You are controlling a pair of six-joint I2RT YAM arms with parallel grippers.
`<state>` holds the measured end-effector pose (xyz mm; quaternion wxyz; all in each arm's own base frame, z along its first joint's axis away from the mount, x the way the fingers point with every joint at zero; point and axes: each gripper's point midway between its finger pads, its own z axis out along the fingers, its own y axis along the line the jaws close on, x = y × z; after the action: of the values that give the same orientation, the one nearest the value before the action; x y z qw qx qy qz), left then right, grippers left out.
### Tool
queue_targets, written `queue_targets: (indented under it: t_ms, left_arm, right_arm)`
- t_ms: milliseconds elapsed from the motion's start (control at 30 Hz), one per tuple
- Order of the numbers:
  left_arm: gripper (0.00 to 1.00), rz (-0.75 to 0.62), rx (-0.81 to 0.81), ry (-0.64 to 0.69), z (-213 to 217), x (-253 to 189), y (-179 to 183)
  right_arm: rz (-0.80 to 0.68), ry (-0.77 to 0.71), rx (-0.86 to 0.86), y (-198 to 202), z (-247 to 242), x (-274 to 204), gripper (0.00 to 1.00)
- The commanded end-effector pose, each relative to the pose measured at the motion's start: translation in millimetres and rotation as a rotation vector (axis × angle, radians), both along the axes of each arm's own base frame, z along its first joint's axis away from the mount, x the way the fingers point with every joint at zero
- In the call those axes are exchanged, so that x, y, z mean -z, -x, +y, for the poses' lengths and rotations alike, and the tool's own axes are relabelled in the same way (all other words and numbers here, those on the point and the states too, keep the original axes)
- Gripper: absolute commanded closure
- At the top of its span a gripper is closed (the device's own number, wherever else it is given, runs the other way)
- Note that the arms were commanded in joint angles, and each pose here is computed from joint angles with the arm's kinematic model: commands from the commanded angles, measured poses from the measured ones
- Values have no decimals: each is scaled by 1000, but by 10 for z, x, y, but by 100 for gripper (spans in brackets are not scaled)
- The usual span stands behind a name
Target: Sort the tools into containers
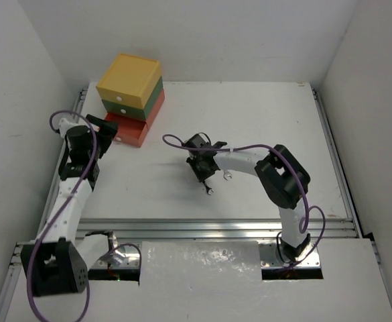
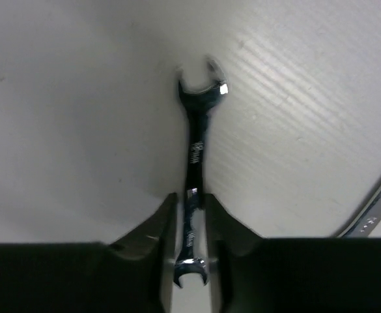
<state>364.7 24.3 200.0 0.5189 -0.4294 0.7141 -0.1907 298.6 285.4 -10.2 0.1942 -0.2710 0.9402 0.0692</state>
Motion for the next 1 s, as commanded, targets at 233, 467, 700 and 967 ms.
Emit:
queue_targets:
  t_ms: [233,467,700,967]
  left_arm:
    - [16,-115,261,-38,-553,-229,587]
    - [16,-144,499,71,-1219,214,821]
    - [16,-321,669,287,-1676,251,1075]
    - [27,-449,780,353,-2085,-56,1174]
  right_arm:
    - [78,141,-38,284,-94,298,100]
    - [-39,-118,-24,248,185,-288,100]
    - [-154,-327,-13,281,284,-802,100]
    - [-185,-654,-151,583,585,-1580,100]
